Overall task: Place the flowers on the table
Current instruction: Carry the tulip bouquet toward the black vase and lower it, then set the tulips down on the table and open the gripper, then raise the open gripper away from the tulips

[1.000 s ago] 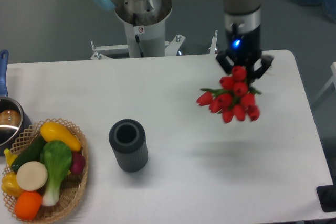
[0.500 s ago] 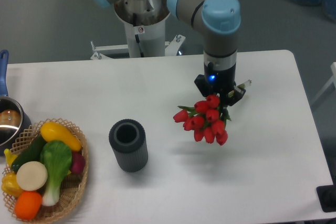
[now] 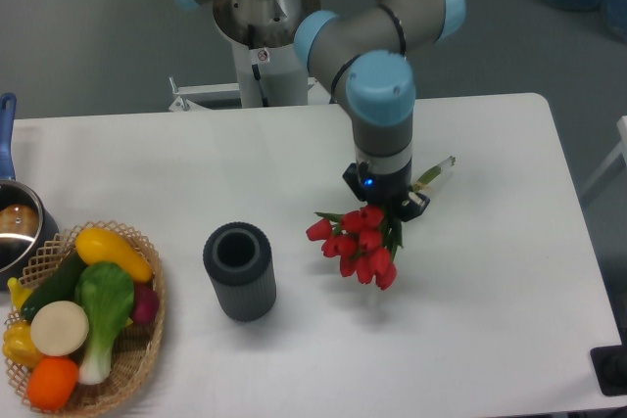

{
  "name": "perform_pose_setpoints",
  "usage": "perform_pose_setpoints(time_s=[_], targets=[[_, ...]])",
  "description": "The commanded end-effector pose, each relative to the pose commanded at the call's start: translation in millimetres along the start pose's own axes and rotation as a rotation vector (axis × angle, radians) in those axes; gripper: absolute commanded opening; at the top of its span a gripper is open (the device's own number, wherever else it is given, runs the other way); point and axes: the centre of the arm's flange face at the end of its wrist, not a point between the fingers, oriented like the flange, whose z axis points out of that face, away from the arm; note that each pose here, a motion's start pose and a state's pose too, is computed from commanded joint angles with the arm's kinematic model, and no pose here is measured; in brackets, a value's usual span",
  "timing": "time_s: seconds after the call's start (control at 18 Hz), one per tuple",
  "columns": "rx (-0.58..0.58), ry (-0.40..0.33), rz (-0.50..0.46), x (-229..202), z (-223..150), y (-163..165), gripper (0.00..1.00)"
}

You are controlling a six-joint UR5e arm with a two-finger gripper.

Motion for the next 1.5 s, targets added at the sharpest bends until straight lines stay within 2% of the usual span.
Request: perform_pose_setpoints(time_s=[0.22, 0.5, 0.72, 0.78, 0.83, 0.94, 1.17, 1.28, 1.39, 1.5], targets=[[-0.002, 0.018, 0.001, 0, 11, -2, 0.3], [-0.007, 0.029, 0.003, -1, 19, -3, 0.35], [-0.005, 0.026, 0.002, -2, 19, -4, 0.53], [-0.003, 0.022, 0.003, -4, 17, -4, 0.63], [-0.002, 0.016, 0.003, -6, 15, -5, 0.82], [0.011, -0.013, -0.001, -11, -1, -4, 1.0], [0.05, -0.096, -0.032, -26, -45, 0, 1.0], [0.156, -0.179, -0.171, -47, -91, 10, 1.0], [0.313, -0.194, -0.294, -71, -131, 24, 1.0], [0.395, -0.2, -0.345, -82, -156, 36, 1.0]])
